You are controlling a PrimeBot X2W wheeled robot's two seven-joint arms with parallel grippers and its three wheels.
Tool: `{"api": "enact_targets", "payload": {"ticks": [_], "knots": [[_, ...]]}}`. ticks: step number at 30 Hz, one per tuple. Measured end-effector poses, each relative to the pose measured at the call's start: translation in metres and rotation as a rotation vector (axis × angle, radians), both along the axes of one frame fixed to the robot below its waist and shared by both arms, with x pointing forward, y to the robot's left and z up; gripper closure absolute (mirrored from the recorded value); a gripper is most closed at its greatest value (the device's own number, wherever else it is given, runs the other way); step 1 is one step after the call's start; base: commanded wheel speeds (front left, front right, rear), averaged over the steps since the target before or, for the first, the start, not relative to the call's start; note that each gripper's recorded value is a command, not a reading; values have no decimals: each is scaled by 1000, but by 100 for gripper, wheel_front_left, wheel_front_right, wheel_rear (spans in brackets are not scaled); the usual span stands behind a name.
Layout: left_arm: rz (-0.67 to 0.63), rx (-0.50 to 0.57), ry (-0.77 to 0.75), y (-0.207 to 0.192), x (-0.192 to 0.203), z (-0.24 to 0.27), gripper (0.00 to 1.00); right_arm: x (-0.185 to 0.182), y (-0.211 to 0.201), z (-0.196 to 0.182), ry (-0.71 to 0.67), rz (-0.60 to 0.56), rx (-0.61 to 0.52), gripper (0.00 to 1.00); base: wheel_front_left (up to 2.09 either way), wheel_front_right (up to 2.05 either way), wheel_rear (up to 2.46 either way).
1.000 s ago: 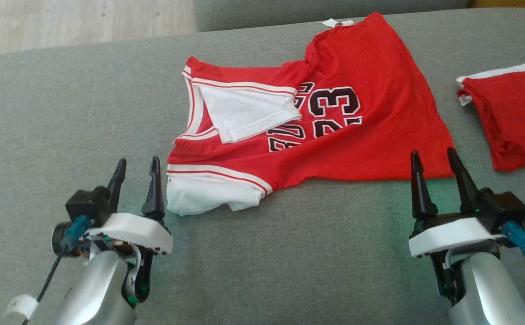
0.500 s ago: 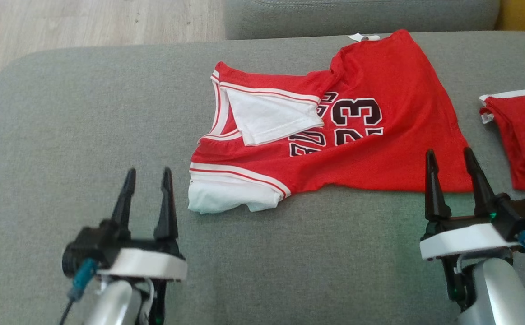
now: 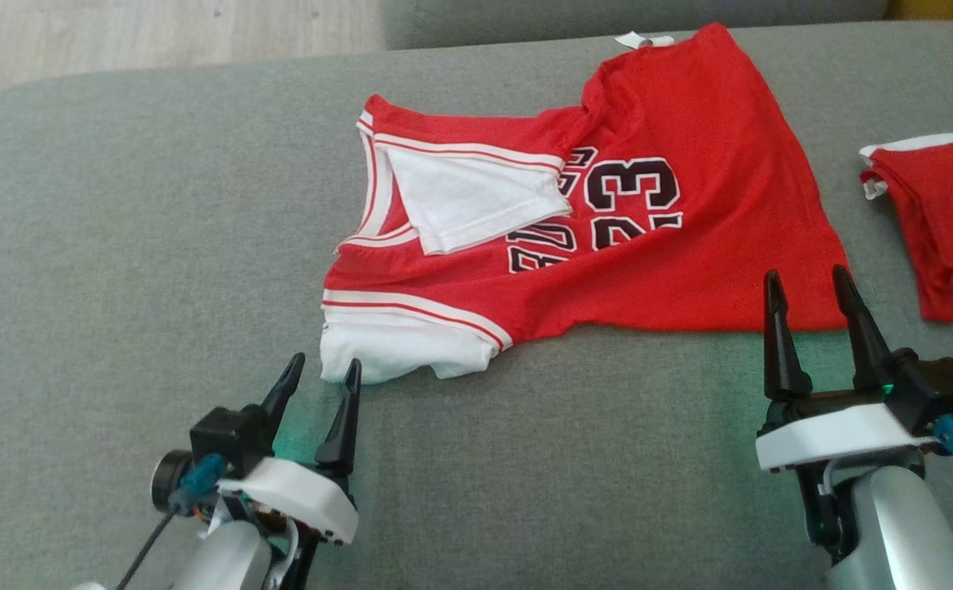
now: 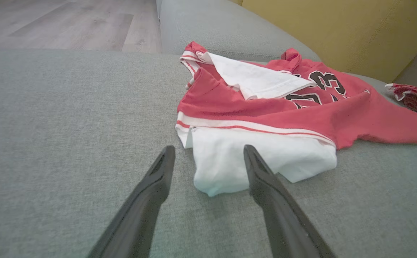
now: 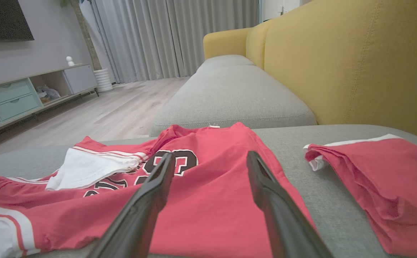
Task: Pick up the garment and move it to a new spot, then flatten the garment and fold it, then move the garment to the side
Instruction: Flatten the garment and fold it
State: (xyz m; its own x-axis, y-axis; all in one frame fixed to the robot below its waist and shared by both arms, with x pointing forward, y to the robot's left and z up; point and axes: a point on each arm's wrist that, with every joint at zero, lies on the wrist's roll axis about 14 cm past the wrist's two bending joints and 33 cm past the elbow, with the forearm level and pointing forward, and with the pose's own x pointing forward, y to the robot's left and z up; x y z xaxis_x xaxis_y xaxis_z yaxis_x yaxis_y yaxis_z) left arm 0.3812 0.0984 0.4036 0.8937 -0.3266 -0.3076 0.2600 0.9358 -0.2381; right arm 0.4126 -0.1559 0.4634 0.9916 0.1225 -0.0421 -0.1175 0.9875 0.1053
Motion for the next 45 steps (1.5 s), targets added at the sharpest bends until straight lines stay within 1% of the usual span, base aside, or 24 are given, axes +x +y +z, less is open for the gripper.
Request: {"api": "enact_targets", "payload": {"ticks": [2,5,12,15,16,17,18,23,27,35,38,42,45], "knots": [[-8,-6,13,-2,3,-4,0,-1,-3,-3,9,-8,-1,0,0,0,0],[-16,11,43,-2,9,-13,0,-2,-7,-8,23,-18,-3,0,0,0,0],[-34,22,107,-4,6,-28,0,-1,-9,-11,32,-25,-5,0,0,0,0],[-41,12,125,-7,6,-32,0,0,-9,-12,33,-26,-5,0,0,0,0],[-50,10,128,-9,6,-33,14,1,-10,-12,33,-26,-5,0,0,0,0],[-58,10,129,-10,6,-33,86,1,-10,-12,34,-27,-5,0,0,0,0],[-66,6,129,-13,6,-33,100,1,-10,-12,34,-27,-5,0,0,0,0],[-88,-10,126,-19,5,-30,100,2,-12,-12,34,-35,-5,0,0,0,0],[-75,-26,61,-17,11,-14,100,0,-20,-16,50,-59,-8,0,0,0,0],[-26,-88,-147,-9,32,44,100,-15,-40,-57,196,-120,-19,0,0,0,0],[-20,-112,-212,-10,36,64,100,-14,-52,-68,246,-159,-14,0,0,0,0],[-24,-136,-268,-13,37,82,100,-7,-58,-78,295,-187,-5,0,0,0,0],[-23,-142,-275,-14,36,84,100,-4,-59,-86,326,-190,-13,0,0,0,0]]}}
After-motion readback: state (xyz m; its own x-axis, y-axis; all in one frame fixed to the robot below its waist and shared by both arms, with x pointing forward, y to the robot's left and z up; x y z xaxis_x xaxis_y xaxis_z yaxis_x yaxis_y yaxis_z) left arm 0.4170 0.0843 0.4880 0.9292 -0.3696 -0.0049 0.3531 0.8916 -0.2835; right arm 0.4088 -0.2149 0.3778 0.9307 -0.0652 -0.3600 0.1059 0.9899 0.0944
